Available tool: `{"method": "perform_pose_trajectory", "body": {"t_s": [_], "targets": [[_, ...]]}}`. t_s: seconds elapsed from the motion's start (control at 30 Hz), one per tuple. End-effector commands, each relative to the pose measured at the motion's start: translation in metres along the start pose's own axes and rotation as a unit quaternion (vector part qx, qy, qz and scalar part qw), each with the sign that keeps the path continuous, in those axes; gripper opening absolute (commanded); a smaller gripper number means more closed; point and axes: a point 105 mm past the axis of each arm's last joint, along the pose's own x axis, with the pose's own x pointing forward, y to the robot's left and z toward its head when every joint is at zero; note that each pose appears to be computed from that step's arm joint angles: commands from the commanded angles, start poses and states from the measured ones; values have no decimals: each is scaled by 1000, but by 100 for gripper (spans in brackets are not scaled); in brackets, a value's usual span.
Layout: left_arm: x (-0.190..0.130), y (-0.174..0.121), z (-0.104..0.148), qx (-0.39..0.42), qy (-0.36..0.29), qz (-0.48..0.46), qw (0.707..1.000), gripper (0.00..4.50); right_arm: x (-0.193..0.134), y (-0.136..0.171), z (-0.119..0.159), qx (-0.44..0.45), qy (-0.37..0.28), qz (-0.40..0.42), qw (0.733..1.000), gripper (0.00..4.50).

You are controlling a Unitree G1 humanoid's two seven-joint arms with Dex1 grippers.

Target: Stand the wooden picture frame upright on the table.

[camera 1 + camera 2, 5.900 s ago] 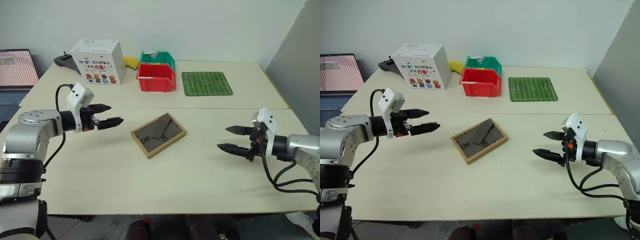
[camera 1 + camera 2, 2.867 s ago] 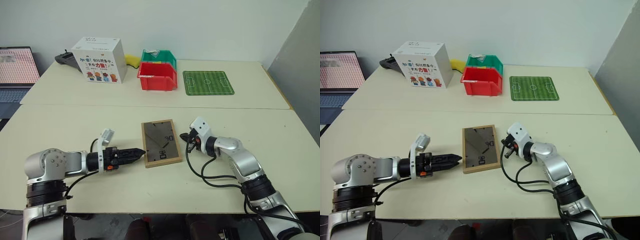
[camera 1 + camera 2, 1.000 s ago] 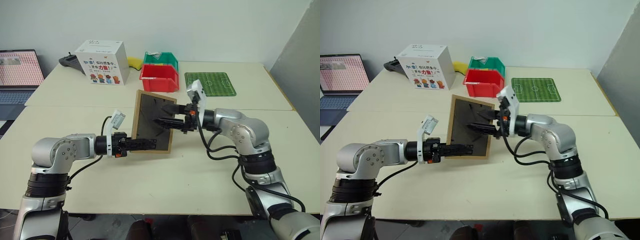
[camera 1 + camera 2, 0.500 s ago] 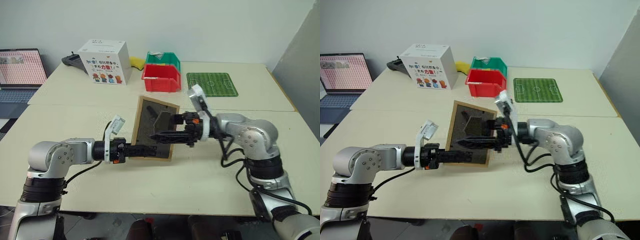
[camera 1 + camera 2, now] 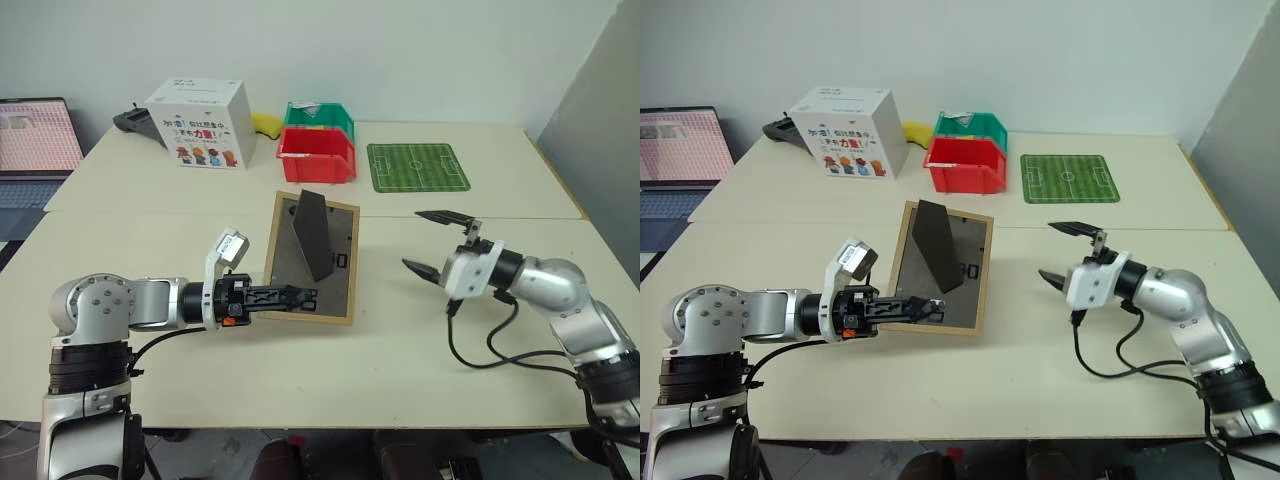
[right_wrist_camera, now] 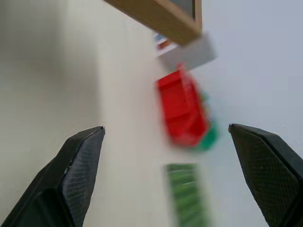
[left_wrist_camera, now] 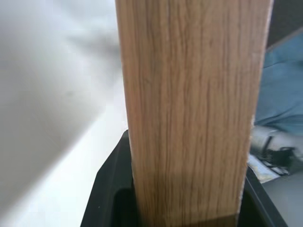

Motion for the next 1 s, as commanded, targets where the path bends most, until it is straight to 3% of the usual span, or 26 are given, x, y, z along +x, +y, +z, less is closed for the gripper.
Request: {"method": "perform_pose_trajectory", "body": {"t_s": [0.03,0.2,0.37,0.5,0.8,1.0], "targets": [[4,-18,6,11,-8,-44,999,121,25,-7,18,-100,-77,-57,990,444],[13,-24,-1,5,3,-62,998,121,56,-9,37,-142,-140,-91,976,444],[16,-25,-7,-1,4,-63,998,121,63,-5,32,-140,-151,-84,975,444],[15,-24,-11,-5,-1,-58,998,121,55,-10,26,-135,-150,-96,975,389],[18,-23,-11,-17,-9,-55,998,121,53,-17,38,-167,-185,-110,962,158],[21,-22,-13,-1,-17,-39,999,121,54,-23,35,-160,-183,-118,963,136]]}}
